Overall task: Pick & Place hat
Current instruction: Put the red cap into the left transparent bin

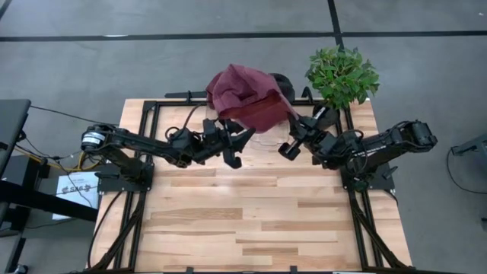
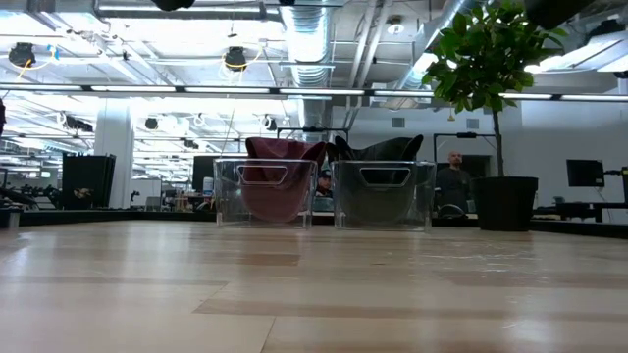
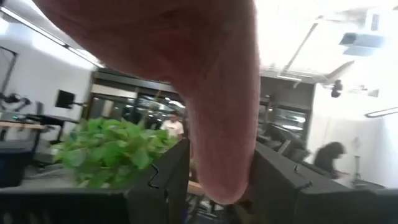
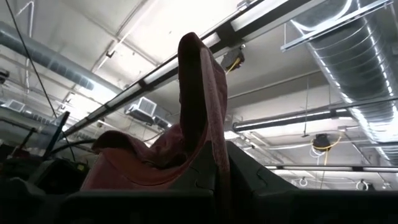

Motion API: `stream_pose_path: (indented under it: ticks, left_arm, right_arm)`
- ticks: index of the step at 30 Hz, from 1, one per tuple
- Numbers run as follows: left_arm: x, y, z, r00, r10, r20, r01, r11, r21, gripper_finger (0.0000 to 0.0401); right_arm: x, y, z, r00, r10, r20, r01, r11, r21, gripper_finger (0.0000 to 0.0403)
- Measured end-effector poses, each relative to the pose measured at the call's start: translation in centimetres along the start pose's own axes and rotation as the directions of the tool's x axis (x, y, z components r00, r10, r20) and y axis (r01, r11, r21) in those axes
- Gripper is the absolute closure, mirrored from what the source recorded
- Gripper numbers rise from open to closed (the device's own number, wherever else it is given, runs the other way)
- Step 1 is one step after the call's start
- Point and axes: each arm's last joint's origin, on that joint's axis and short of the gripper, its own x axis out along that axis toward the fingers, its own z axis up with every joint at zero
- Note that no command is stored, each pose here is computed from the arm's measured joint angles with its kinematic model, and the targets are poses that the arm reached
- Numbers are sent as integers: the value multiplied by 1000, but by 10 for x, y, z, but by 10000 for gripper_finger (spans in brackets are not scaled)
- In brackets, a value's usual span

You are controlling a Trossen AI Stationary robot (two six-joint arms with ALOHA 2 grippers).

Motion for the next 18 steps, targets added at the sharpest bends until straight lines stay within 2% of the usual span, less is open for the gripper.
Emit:
stream_pose_path:
  ticks: [7, 11, 14, 18]
  left_arm:
    - [2, 8, 0, 999, 33, 4, -33, 999, 21, 250]
    - [3, 12, 0, 999, 42, 2, -42, 999, 28, 258]
    - [4, 13, 0, 999, 39, 1, -39, 999, 31, 283]
    - [5, 16, 0, 1000, 8, 1, -8, 999, 35, 347]
  right_arm:
    - [-2, 3, 4, 1000, 14, 6, -14, 1000, 20, 400]
    - [-2, 8, 2, 998, 64, -8, -64, 997, 30, 400]
    - [-3, 10, 0, 996, 83, -22, -82, 996, 39, 400]
    - [-3, 11, 0, 995, 97, -20, -96, 995, 39, 400]
